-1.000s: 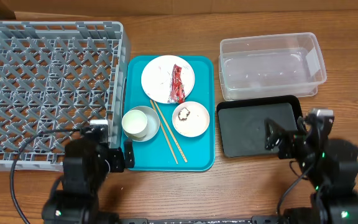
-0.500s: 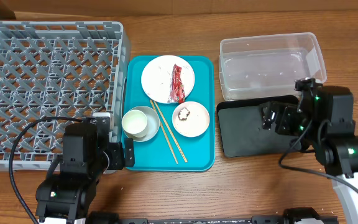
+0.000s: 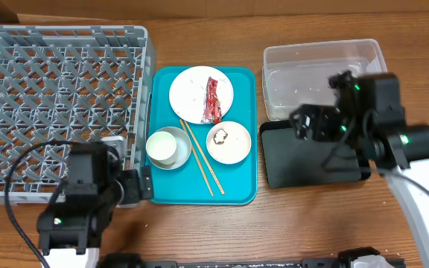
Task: Sort waste into correct bins and load items into the dishwasher
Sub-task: 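Reach the right gripper to the white plate and grasp tissue and red wrapper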
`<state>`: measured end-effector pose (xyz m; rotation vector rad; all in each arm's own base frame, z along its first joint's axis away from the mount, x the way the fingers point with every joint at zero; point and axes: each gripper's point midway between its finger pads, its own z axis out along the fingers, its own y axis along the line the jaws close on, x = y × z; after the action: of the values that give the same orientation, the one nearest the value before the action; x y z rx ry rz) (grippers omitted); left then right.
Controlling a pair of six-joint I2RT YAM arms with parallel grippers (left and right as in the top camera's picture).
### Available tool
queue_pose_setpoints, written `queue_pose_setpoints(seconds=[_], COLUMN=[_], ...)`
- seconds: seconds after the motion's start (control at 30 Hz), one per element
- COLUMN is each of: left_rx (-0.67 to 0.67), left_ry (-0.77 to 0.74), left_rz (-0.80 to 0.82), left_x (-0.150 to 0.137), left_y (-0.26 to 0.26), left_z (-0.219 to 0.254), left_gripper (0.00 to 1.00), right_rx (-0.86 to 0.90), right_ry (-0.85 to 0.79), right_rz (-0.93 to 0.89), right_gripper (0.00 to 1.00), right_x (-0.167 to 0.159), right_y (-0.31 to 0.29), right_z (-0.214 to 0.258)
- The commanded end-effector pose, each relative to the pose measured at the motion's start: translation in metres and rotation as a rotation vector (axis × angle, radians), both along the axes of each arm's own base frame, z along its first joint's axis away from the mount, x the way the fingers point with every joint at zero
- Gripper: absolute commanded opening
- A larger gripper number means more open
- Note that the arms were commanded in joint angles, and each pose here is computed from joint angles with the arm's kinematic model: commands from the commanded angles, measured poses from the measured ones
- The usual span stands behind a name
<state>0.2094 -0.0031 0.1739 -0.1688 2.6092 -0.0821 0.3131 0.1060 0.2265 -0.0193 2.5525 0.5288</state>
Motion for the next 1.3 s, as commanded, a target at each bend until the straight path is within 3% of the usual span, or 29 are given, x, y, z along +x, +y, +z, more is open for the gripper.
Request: queue_pose_setpoints(seconds=[0.0,0.2,0.5,0.73,1.27], left_rx=[-0.019,-0.108,-0.110,-0.110,-0.110], left_ry=[-0.027,0.001,0.024,0.025,0.028], left_rz=[0.038,0.129,0.145,0.145,0.145], left_x=[0.009,0.017,0.022,0.021,0.021], left_y=[0.014,0.030,0.035,0.035,0.034], left_z=[0.021,0.020,0.014,0.014,0.013], left_gripper=[1.00,1.00,1.00,1.00,1.00], right_rx=[-0.015,-0.073,-0.124,-0.195,-0.168], right_ry=[-0.039,-0.065,-0.168,-0.240,-0.078], right_rz=[0.057,0.124,0.158,0.076,-0.026], right_gripper=[1.00,1.00,1.00,1.00,1.00], right_x=[0.023,0.058,0.106,0.133,0.153], right_y=[0.025,0.072,0.150,0.191,0.224], right_z=[0.023,0.031,0.012,-0.028,-0.158])
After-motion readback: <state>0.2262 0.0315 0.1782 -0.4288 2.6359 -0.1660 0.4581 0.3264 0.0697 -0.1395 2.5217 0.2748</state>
